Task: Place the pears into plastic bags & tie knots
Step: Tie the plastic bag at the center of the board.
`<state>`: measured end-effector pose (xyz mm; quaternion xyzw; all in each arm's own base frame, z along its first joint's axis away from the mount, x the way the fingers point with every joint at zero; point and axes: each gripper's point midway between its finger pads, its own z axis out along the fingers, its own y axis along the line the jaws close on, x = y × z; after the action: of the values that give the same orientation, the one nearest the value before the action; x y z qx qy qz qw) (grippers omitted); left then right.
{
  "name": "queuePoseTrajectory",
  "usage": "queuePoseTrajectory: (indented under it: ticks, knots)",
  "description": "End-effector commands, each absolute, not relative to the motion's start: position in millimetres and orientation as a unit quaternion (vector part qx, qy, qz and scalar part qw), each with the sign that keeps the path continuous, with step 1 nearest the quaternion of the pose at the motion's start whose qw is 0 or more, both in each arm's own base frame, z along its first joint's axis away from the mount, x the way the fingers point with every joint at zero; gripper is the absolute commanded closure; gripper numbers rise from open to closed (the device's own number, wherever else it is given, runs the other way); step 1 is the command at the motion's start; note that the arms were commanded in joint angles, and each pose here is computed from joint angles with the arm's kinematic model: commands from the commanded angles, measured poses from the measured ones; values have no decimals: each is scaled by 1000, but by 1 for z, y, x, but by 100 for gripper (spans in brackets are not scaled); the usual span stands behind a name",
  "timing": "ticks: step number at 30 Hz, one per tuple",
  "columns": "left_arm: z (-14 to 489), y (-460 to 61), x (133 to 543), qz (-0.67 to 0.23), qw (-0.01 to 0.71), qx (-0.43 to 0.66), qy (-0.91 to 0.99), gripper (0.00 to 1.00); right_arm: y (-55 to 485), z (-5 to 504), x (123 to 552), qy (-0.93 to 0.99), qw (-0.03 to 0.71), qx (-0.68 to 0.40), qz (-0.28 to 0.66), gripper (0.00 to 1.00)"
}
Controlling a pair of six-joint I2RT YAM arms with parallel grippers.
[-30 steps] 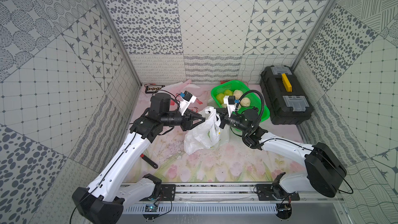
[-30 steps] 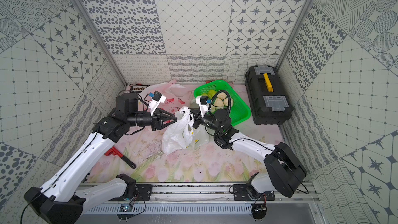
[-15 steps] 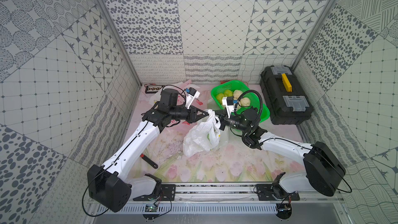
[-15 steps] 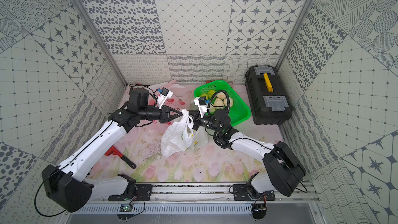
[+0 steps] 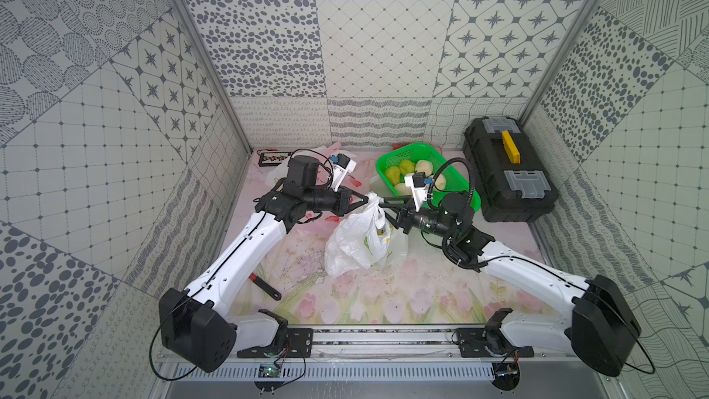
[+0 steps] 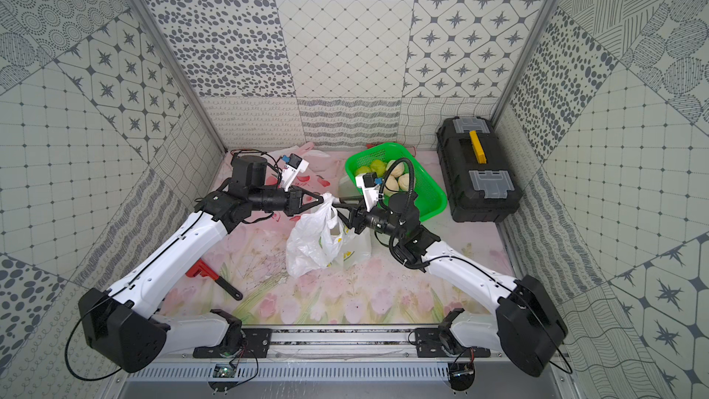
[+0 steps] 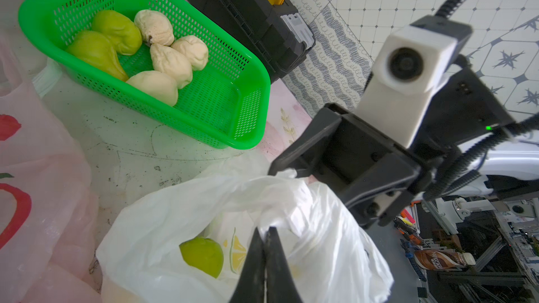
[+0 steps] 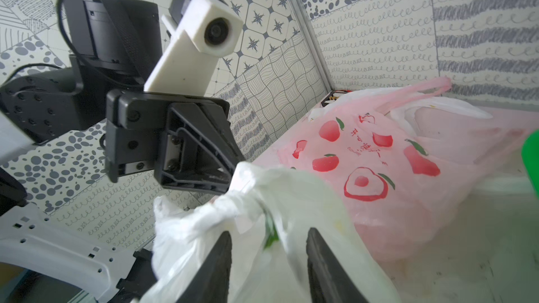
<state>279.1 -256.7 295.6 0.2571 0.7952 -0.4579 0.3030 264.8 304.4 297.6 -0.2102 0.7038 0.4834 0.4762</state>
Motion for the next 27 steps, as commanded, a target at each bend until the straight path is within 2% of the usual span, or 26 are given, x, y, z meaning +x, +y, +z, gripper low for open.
queuePoseTrajectory:
  ticks: [1,5,9,14,21,27]
  knots:
    - [290,-253,295,-432,312,239,812,100,271,285,253,794,418,-132,420,50]
    - [286,-251,301,-423,309,222,822,100,264,281,219,851,312,-98,410,49]
    - [286,-250,301,-422,311,220,823,100,272,291,201,875,252,-94,404,49]
    - [286,-250,300,-424,312,221,821,100,288,299,204,888,226,-106,386,50]
    - [286,-251,297,-431,310,223,817,100,312,306,220,888,215,-126,387,57]
    - [287,-252,295,-436,309,226,815,100,325,308,230,888,212,-137,384,59]
